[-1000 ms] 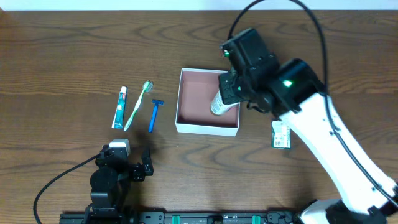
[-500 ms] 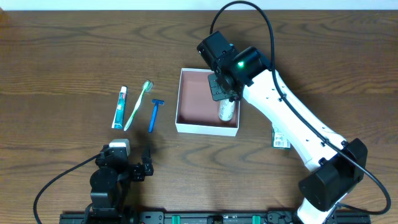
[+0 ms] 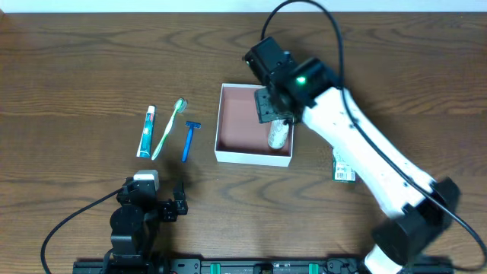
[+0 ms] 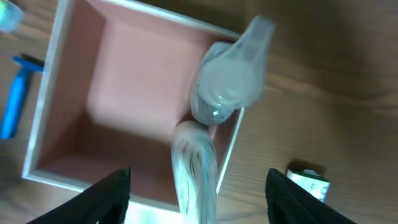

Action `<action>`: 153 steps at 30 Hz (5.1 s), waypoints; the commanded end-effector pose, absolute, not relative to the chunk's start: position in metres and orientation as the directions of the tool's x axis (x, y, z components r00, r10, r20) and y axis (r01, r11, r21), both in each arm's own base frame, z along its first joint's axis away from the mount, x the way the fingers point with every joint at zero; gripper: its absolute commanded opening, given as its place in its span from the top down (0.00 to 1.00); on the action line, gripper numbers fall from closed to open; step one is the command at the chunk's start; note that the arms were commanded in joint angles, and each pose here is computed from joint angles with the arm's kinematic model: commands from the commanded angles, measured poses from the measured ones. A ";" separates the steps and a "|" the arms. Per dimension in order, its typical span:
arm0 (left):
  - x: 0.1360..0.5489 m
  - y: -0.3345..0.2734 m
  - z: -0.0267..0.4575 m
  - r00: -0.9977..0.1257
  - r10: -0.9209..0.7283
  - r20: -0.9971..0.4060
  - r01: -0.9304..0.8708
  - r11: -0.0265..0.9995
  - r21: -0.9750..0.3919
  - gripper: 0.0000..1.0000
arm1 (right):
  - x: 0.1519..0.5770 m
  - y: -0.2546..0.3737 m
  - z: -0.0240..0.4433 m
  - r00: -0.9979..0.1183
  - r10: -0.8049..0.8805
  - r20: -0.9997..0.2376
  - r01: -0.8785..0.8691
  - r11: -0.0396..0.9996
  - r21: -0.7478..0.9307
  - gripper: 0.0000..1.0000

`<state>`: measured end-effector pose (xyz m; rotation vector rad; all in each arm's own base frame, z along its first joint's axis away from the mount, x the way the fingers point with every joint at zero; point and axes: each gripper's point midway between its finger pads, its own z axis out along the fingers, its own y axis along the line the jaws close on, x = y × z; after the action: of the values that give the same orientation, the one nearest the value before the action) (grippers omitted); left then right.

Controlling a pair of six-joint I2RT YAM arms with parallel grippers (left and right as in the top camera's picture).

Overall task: Pack container
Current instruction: 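Lower the lotion tube into the box and open the right gripper, then move the right gripper to the green soap package and grasp it, then place the soap package into the box with the right gripper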

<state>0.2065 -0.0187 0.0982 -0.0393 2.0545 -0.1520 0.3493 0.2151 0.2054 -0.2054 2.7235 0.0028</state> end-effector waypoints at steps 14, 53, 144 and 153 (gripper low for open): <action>0.206 -0.019 0.094 -0.475 -0.096 -0.875 0.036 0.991 -0.129 0.02 | 0.310 0.042 0.252 -0.907 0.225 -0.357 0.245 0.970 -0.012 0.15; 0.206 -0.019 0.094 -0.475 -0.096 -0.875 0.036 0.991 -0.129 0.02 | 0.276 0.042 -0.009 -0.984 0.171 -0.054 0.169 0.985 0.042 0.58; 0.206 -0.019 0.094 -0.475 -0.096 -0.875 0.036 0.991 -0.129 0.02 | 0.413 0.316 0.068 -0.356 -0.789 -0.501 -0.832 0.512 -0.214 0.55; 0.206 -0.019 0.094 -0.475 -0.096 -0.875 0.036 0.991 -0.129 0.02 | 0.414 0.328 0.135 -0.278 -0.762 -0.585 -0.823 0.503 -0.264 0.29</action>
<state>0.2065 -0.0187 0.0982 -0.0393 2.0545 -0.1520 0.4107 0.3149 0.0737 -1.3181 2.2118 0.1082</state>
